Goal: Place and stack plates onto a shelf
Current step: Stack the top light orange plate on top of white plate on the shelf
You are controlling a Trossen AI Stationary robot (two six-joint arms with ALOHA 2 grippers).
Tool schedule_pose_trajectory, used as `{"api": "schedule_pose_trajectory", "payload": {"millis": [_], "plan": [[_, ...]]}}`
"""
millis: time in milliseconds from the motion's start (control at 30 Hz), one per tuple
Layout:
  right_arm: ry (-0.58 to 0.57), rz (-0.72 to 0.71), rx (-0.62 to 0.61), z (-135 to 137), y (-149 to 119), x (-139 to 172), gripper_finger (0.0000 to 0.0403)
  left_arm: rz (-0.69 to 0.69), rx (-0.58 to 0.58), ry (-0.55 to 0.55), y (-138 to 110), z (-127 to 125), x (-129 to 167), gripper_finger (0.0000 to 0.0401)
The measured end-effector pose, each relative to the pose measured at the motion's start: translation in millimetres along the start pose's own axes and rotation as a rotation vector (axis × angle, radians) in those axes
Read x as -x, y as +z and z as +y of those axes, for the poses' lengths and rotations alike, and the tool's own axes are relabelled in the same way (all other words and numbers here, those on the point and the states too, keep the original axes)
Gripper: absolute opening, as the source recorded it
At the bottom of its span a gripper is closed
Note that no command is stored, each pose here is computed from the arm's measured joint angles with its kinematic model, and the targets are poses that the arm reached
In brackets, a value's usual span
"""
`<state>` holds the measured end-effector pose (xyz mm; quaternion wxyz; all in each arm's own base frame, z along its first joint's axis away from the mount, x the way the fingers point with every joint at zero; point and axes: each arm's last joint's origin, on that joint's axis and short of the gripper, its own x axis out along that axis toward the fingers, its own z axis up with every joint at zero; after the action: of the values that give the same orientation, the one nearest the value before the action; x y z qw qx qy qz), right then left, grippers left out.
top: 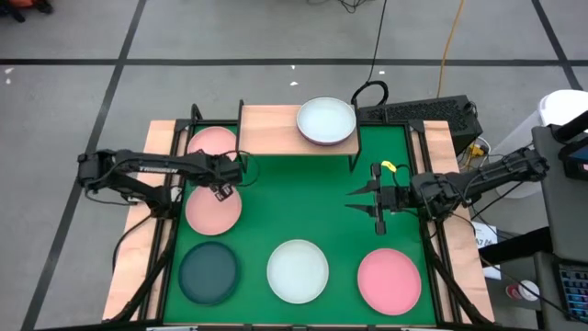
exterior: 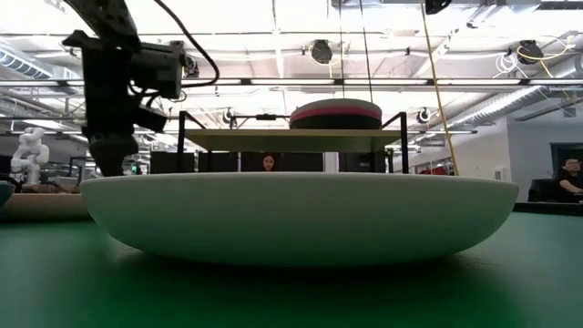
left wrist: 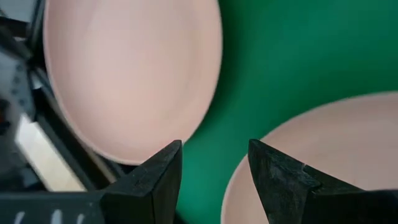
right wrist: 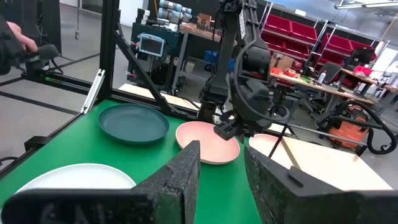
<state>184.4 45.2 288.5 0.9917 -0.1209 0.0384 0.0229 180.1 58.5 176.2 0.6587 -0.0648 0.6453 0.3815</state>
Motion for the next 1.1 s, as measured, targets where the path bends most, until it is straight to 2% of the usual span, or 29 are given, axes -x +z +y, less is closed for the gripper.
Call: {"api": "schedule_pose_trajectory", "payload": {"millis": [300,467,700,1100], "plan": [[0.000,0.000,0.000,0,0,0,0.0110,-0.028,0.032,-0.104,15,12,-9,0.0191],[0.000,0.000,0.000,0,0,0,0.0110,-0.069,0.063,-0.115,23,19,-13,0.0191],[0.001,0.001,0.000,0,0,0,0.0110,-0.018,0.086,-0.123,16,25,-25,0.0191],[0.001,0.000,-0.004,0,0,0,0.0110,-0.025,0.165,-0.122,5,31,-54,0.0187]]}}
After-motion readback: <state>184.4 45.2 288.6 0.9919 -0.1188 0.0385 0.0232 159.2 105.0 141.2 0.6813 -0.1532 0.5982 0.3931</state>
